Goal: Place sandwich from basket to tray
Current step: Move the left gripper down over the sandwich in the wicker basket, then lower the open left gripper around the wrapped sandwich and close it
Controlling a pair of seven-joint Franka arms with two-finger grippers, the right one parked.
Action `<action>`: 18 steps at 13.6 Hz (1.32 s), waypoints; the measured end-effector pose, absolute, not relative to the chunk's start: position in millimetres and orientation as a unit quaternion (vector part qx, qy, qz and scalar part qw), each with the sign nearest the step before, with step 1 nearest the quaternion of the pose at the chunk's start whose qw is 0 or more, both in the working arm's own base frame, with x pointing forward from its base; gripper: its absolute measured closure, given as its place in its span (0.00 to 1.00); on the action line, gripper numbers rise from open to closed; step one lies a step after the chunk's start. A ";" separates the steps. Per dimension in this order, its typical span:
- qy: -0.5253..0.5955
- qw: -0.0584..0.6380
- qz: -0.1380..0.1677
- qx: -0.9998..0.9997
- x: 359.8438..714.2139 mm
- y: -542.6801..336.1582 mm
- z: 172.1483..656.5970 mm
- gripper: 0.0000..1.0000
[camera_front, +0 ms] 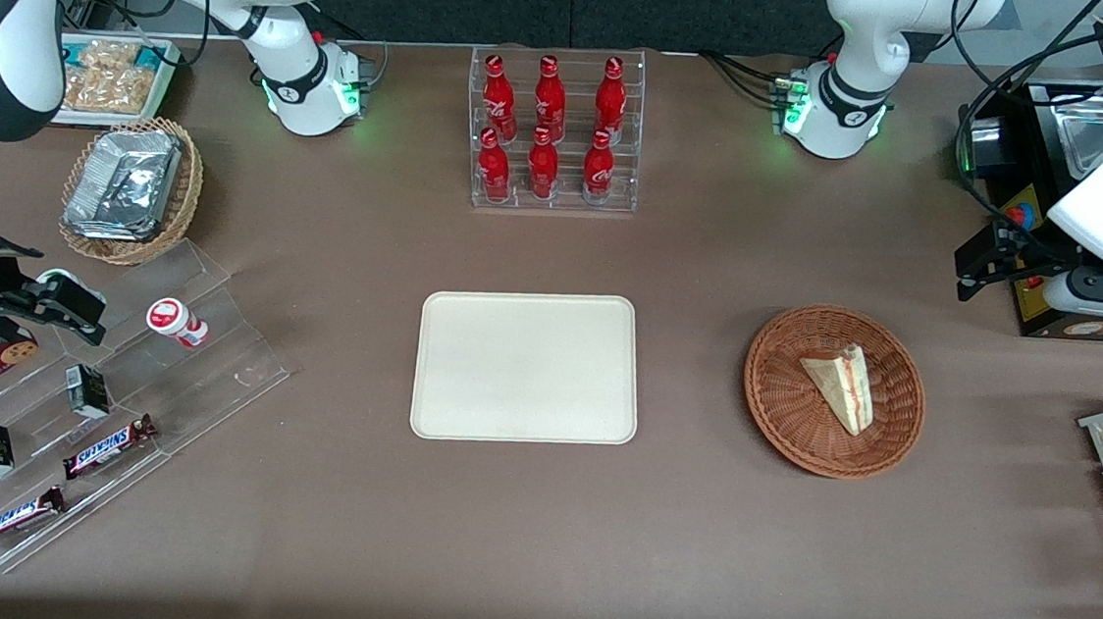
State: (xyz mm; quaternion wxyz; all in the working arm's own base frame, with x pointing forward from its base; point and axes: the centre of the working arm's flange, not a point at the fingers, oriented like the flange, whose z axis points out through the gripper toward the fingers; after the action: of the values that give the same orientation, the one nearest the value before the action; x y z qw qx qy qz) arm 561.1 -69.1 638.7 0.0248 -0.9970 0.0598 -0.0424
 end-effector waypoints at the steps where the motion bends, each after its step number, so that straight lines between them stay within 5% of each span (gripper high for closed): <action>1: 0.060 0.025 -0.039 -0.997 560.5 -69.0 638.2 0.00; 6: 0.019 0.027 -0.007 -0.999 561.2 -66.8 617.3 0.00; 11: -0.235 0.043 0.049 -0.970 583.4 -68.9 523.4 0.00; 18: -0.332 0.042 0.044 -0.941 574.1 -70.7 386.7 0.00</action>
State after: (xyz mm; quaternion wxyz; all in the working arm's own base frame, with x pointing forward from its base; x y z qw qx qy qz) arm 574.1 -70.7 386.7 0.0423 -0.9411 -0.3325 0.0443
